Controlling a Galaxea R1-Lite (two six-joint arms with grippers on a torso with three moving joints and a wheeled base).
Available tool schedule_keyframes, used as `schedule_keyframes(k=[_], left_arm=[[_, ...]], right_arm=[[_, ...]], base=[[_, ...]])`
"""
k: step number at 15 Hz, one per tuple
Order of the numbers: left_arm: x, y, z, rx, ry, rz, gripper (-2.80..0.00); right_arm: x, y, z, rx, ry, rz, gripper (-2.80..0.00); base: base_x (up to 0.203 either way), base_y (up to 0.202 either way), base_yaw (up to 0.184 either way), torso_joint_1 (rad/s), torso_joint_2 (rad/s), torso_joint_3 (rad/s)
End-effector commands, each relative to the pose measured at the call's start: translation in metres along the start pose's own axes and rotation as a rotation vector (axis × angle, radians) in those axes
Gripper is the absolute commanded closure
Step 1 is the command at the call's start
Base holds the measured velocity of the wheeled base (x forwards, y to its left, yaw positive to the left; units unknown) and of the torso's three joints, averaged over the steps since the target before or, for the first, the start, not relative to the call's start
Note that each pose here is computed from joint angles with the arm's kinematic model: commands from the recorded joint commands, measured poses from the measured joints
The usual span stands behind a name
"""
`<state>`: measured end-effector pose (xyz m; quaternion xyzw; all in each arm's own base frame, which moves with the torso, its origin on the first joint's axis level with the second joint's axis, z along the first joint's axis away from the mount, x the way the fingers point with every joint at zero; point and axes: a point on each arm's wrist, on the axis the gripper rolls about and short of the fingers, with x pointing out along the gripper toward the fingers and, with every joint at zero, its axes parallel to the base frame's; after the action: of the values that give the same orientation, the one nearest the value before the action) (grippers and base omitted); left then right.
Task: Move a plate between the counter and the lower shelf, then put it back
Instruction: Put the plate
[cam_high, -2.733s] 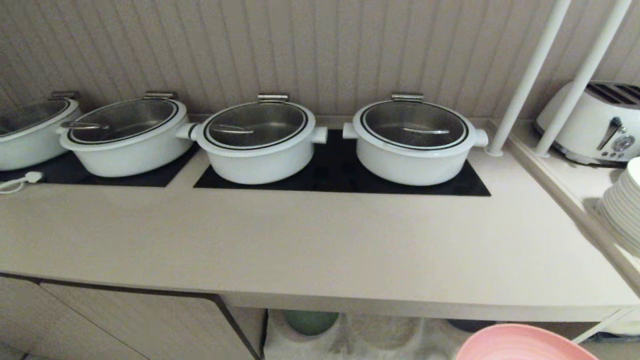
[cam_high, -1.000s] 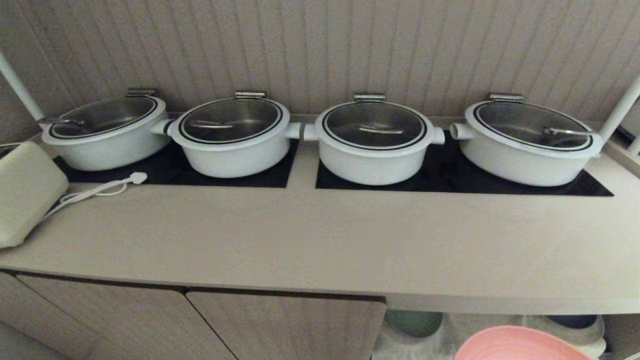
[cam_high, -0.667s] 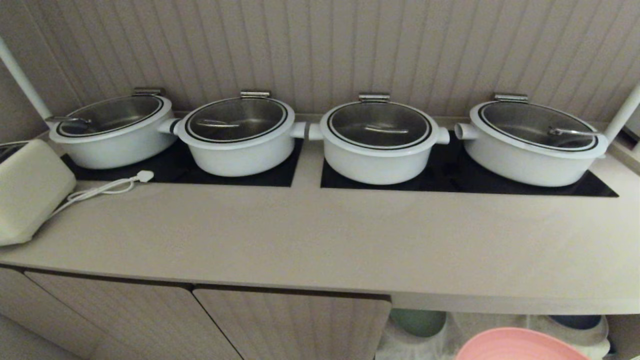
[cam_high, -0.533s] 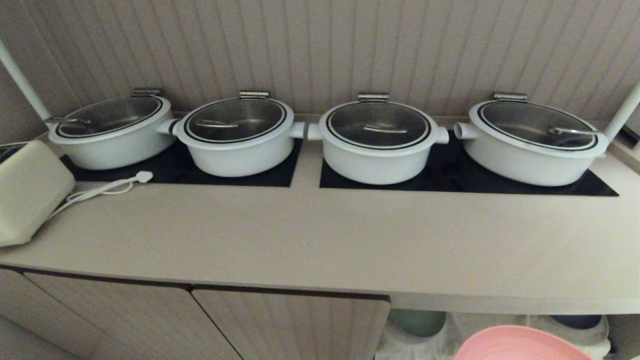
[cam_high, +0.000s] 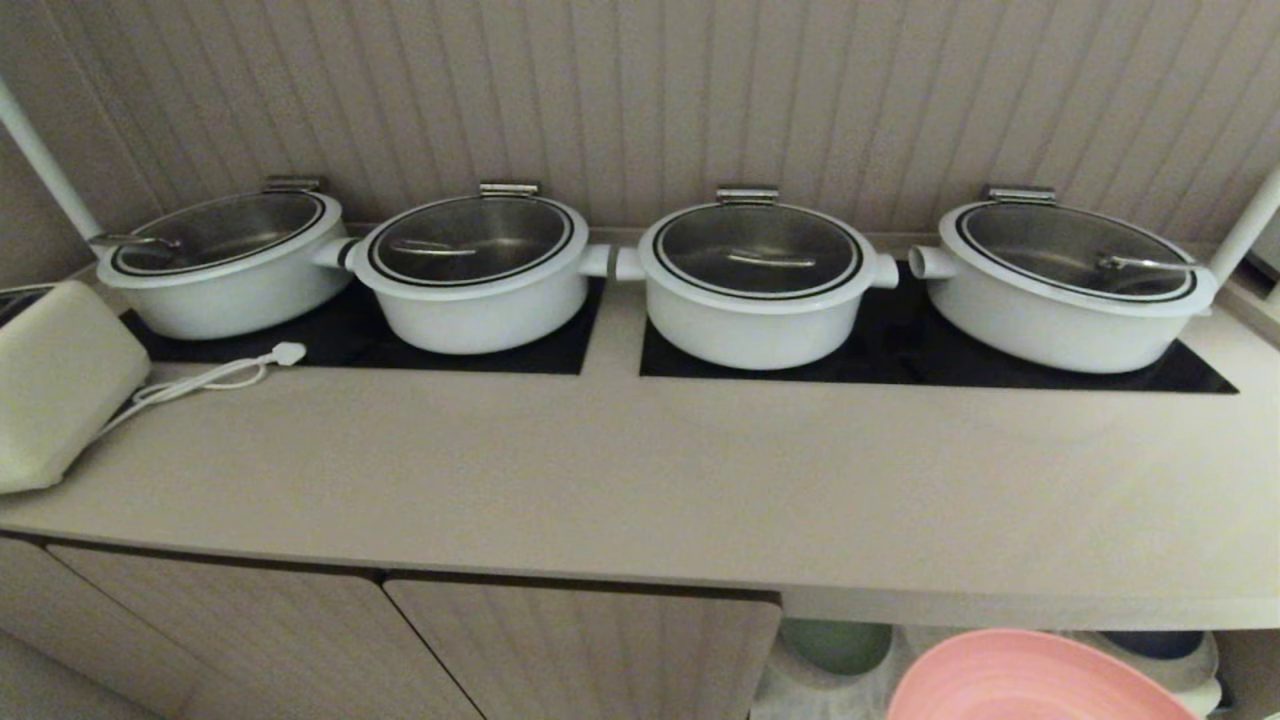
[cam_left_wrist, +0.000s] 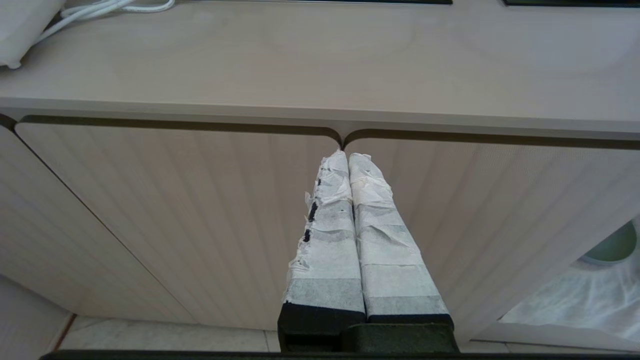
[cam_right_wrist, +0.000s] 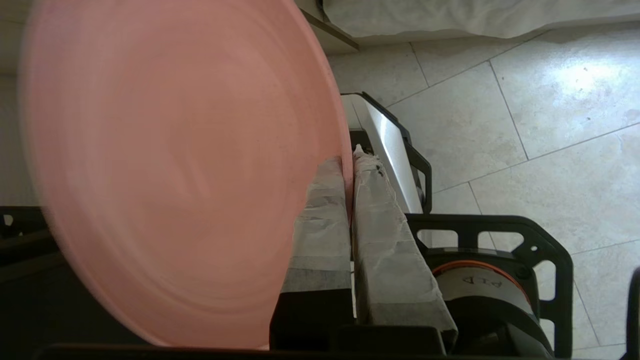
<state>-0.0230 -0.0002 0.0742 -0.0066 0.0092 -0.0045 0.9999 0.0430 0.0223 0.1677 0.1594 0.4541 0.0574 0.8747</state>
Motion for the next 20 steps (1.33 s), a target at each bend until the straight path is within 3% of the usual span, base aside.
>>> schedule_keyframes(k=[1, 9, 14, 20], left_arm=[[0.0, 0.0, 0.0, -0.001, 0.0, 0.0, 0.0], [0.0, 0.0, 0.0, -0.001, 0.0, 0.001, 0.0], [0.0, 0.0, 0.0, -0.001, 0.0, 0.001, 0.0], [0.0, 0.0, 0.0, -0.002, 0.0, 0.0, 0.0]], right_arm=[[0.005, 0.003, 0.004, 0.002, 0.022, -0.014, 0.0], [0.028, 0.033, 0.041, 0.014, 0.025, -0.018, 0.0], [0.061, 0.058, 0.078, 0.103, 0.013, -0.036, 0.0], [0.116, 0.066, 0.127, 0.188, -0.01, -0.098, 0.0]], base=[[0.0, 0.0, 0.0, 0.0, 0.0, 0.0], [0.0, 0.0, 0.0, 0.0, 0.0, 0.0], [0.0, 0.0, 0.0, 0.0, 0.0, 0.0], [0.0, 0.0, 0.0, 0.0, 0.0, 0.0]])
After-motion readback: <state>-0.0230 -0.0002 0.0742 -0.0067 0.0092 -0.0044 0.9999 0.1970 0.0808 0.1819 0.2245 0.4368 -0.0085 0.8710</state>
